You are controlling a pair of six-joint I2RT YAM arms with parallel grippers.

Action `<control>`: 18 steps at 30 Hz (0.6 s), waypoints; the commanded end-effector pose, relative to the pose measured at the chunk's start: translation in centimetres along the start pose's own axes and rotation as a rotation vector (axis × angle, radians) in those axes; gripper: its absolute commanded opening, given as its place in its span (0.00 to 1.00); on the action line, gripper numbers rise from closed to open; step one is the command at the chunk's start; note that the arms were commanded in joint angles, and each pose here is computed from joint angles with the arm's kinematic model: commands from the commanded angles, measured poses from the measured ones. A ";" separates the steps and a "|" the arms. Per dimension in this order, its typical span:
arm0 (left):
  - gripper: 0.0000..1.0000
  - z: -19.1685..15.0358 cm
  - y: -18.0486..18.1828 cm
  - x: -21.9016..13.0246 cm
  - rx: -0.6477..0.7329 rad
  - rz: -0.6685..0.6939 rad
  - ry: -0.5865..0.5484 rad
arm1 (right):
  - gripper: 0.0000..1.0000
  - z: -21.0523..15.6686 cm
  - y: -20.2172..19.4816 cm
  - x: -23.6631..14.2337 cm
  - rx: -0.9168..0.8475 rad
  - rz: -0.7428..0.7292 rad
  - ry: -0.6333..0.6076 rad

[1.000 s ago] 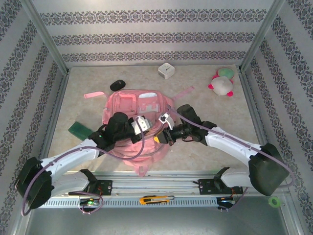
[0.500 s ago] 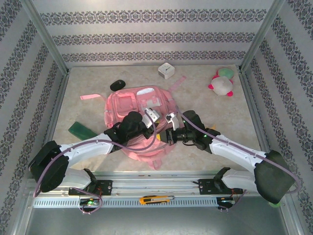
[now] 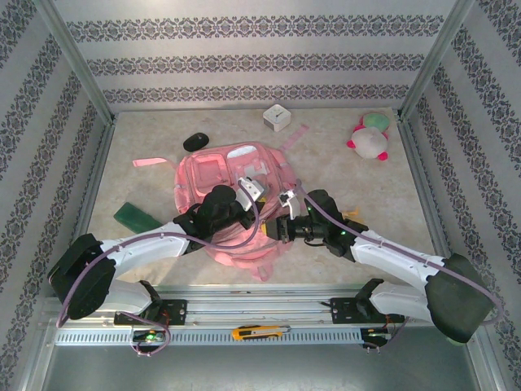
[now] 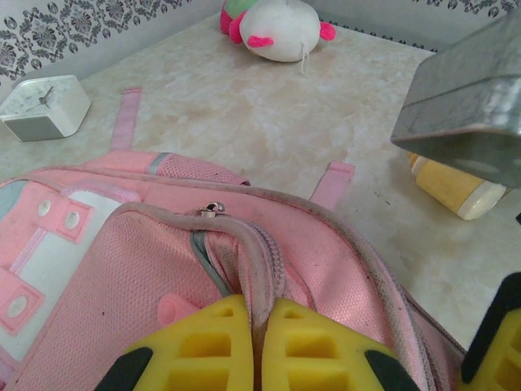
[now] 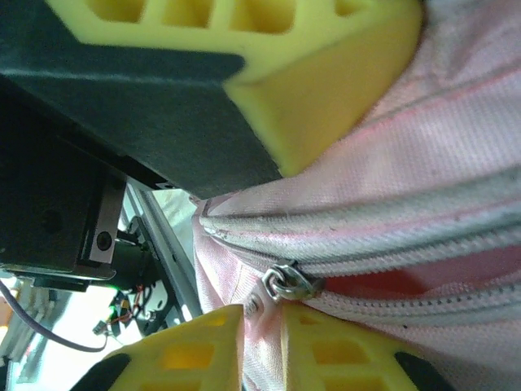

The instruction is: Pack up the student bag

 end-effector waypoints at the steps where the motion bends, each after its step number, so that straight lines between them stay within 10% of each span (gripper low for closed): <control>1: 0.00 3.5 0.8 -1.1 -0.032 0.051 -0.210 | 0.12 -0.8 0.2 0.6 0.027 0.036 0.020; 6: 0.00 3.8 0.8 -1.1 -0.035 0.044 -0.228 | 0.08 -1.3 0.9 0.9 0.020 0.056 0.012; 18: 0.00 3.5 0.0 -3.3 0.063 -0.086 -0.345 | 0.48 0.7 0.2 -4.6 0.307 -0.007 -0.211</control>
Point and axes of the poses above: each hand's point on the last joint's axis, 136 mm out from that joint toward the fingers, its own x axis out along the fingers, its own y axis along the line the jaws close on, z = x × y, the point moved 10 cm from there along -x, back along the fingers, and after that the axes turned 8 degrees about x, right-handed, at the moved point
